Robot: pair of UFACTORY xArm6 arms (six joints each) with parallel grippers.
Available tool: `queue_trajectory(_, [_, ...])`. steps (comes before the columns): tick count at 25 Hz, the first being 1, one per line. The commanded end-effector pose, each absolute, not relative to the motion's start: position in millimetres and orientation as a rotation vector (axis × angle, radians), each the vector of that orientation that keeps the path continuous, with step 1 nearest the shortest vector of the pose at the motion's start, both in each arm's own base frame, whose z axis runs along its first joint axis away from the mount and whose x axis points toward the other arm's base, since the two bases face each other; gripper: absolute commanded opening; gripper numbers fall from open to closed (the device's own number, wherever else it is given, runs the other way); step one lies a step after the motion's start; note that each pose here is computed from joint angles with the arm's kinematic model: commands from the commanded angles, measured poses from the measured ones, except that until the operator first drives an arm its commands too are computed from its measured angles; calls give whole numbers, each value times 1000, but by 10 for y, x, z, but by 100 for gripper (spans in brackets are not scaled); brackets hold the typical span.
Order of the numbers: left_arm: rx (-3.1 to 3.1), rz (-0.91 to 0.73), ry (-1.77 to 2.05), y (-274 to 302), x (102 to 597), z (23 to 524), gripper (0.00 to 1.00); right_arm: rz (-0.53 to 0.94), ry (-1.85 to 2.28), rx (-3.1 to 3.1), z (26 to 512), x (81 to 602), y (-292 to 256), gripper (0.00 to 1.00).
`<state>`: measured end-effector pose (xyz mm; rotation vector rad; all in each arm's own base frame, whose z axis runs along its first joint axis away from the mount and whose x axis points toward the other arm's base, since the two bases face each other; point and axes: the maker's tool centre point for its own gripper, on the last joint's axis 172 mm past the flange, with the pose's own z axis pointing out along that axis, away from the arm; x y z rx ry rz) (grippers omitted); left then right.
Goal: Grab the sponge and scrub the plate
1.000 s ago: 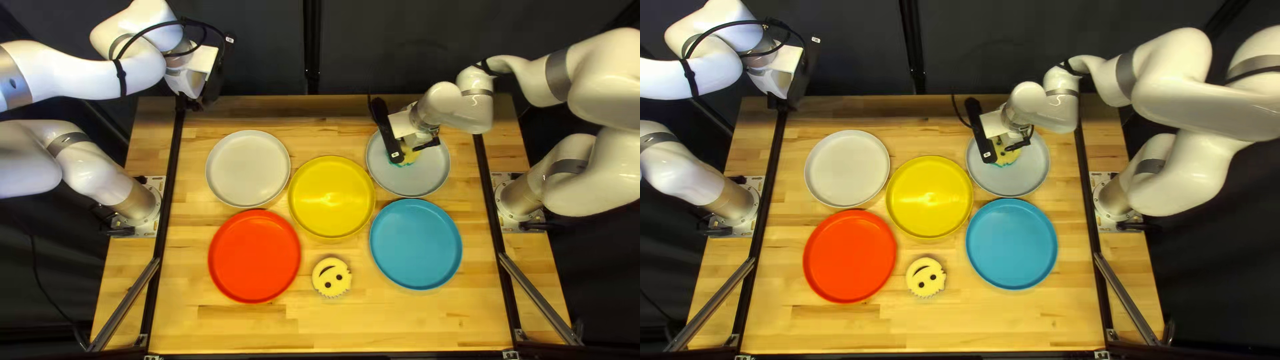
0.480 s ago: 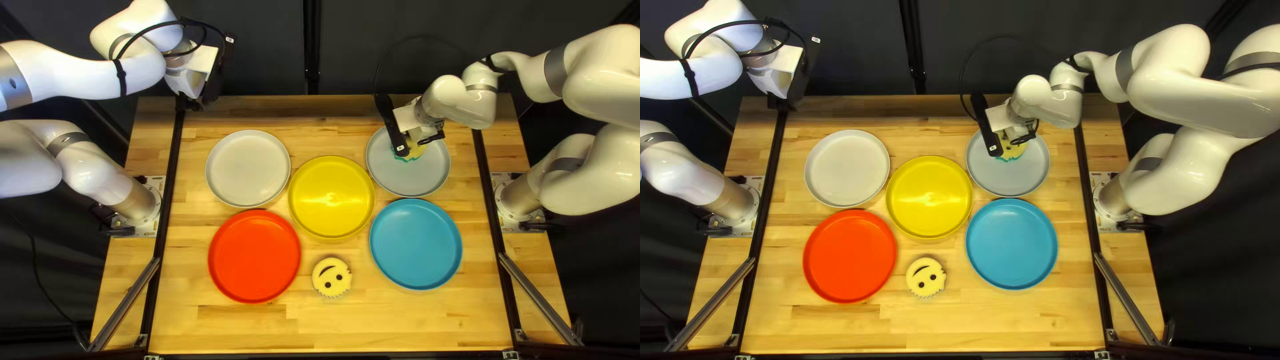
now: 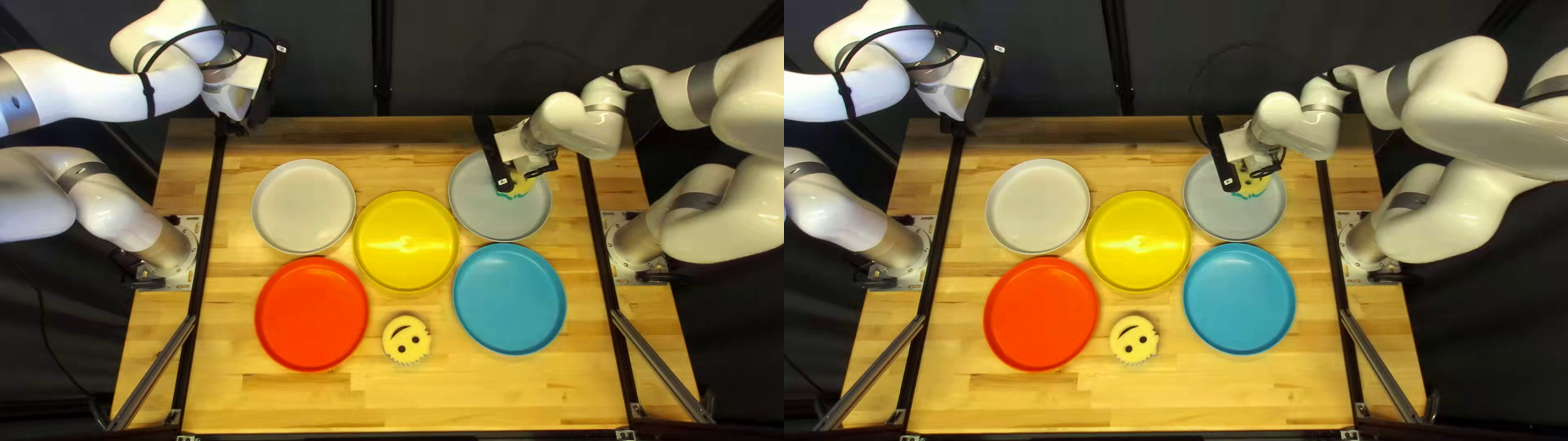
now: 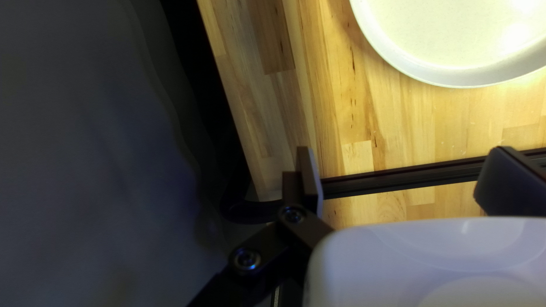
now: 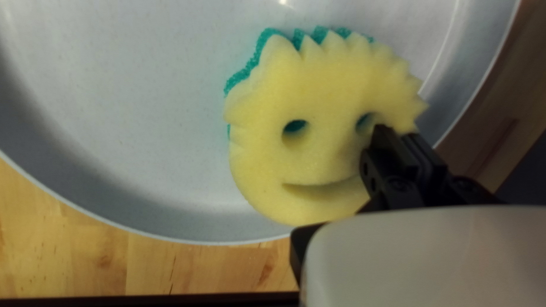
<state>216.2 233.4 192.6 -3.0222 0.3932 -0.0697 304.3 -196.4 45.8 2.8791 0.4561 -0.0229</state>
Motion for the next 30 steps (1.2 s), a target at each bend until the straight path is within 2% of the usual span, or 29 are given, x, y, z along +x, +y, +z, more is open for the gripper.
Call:
queue_trajectory(1, [-3022,-70,393,2334,2162,1926,100,-10,487,2869,476,3288,-1910,0])
queue_trajectory(8, [-3022,-70,393,2334,2162,1926,100,9,522,2863,432,3401,-1920,0])
queue_trajectory(24, [-3022,-70,393,2334,2162,1926,100,-27,415,2912,360,2459,-2156,0])
queue_trajectory(30, [-3022,-70,393,2334,2162,1926,100,-20,422,2905,381,2645,-2044,0])
